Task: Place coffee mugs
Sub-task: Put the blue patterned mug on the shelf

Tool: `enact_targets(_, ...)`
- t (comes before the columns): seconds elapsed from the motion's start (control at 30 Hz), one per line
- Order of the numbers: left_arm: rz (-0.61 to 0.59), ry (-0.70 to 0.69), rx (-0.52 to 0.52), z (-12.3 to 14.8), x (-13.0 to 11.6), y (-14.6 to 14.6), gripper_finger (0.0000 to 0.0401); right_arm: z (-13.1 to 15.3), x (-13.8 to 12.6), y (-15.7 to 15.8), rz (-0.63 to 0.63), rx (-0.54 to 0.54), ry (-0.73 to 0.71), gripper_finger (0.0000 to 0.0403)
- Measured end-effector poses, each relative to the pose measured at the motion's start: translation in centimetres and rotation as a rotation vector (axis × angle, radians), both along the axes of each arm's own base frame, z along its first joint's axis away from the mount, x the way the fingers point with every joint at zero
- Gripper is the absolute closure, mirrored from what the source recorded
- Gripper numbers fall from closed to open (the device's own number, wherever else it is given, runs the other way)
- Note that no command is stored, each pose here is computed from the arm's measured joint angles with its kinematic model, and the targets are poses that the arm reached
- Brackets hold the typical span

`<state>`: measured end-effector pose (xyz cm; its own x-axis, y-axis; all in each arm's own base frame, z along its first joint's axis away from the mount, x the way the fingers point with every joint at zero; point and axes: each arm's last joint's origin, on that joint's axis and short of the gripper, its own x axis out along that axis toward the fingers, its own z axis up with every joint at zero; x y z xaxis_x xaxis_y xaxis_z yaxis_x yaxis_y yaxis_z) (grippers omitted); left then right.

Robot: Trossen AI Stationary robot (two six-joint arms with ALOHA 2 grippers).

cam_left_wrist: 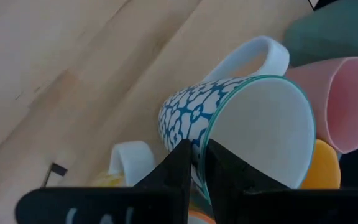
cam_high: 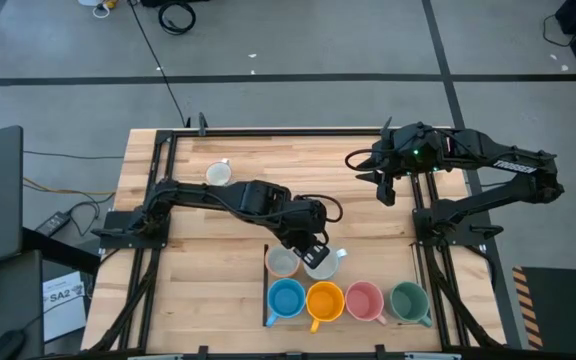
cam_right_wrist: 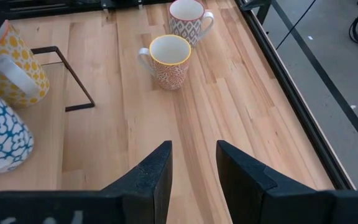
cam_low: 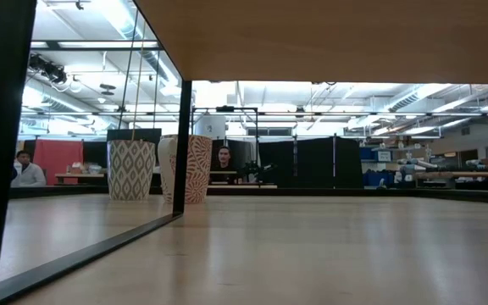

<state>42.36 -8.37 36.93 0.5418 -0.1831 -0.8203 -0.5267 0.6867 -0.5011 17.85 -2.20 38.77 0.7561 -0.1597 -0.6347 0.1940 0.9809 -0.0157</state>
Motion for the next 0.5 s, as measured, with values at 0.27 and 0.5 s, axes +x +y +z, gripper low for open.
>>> enact_targets(0.27, 0.008, 0.003, 0.01, -0.05, 0.0, 0.1, 0.0354, 0.0, 0.0, 0.0, 0.0, 0.0, 0.0, 0.0273)
enact_targets(0.5, 0.008, -0.002, 0.01, -0.01, 0.02, 0.1, 0.0318, 0.0, 0.0, 0.0, 0.0, 0.0, 0.0, 0.0273)
